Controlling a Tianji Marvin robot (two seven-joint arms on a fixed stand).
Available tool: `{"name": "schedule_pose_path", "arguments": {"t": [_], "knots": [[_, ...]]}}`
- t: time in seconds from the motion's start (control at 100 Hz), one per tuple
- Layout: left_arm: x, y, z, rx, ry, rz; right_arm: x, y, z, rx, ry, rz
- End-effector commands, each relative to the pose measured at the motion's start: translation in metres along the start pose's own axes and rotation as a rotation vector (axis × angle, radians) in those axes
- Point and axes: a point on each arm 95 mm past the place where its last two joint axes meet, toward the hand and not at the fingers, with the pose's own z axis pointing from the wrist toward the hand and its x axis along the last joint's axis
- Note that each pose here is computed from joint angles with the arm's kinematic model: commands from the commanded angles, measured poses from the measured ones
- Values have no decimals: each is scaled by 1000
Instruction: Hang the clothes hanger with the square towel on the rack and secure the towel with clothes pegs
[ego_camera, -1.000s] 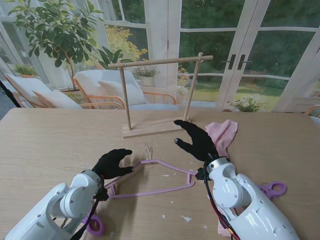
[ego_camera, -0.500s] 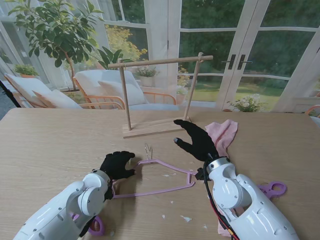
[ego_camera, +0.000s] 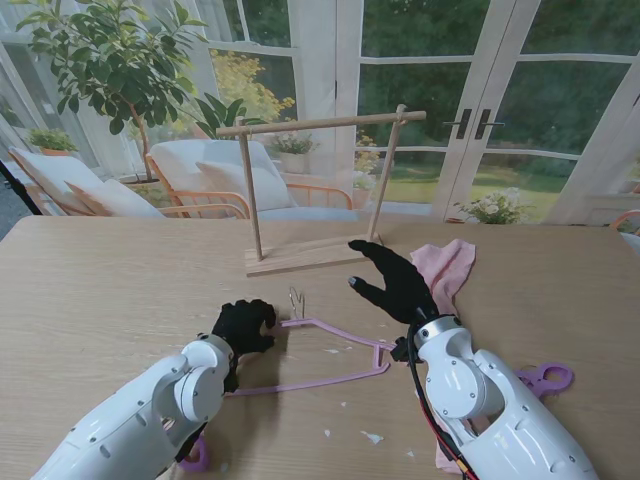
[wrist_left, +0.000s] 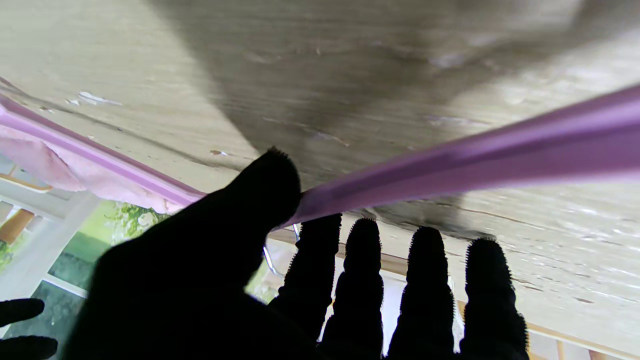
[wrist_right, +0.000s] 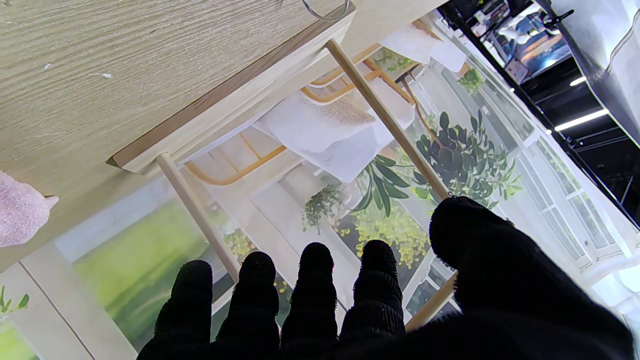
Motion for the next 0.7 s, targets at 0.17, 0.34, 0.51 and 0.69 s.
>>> {"name": "schedule_pose_path", "arguments": {"t": [0.17, 0.34, 0.51, 0.69], "knots": [[5, 9, 0, 3, -13, -71, 2, -4, -3, 18, -6, 10], [9, 1, -4, 23, -14, -128, 3, -4, -3, 19, -7, 11], [13, -11, -10, 56, 2, -175, 3, -4, -3, 17, -7, 10], [15, -22, -18, 87, 14, -225, 3, -4, -4, 17, -7, 10]]}}
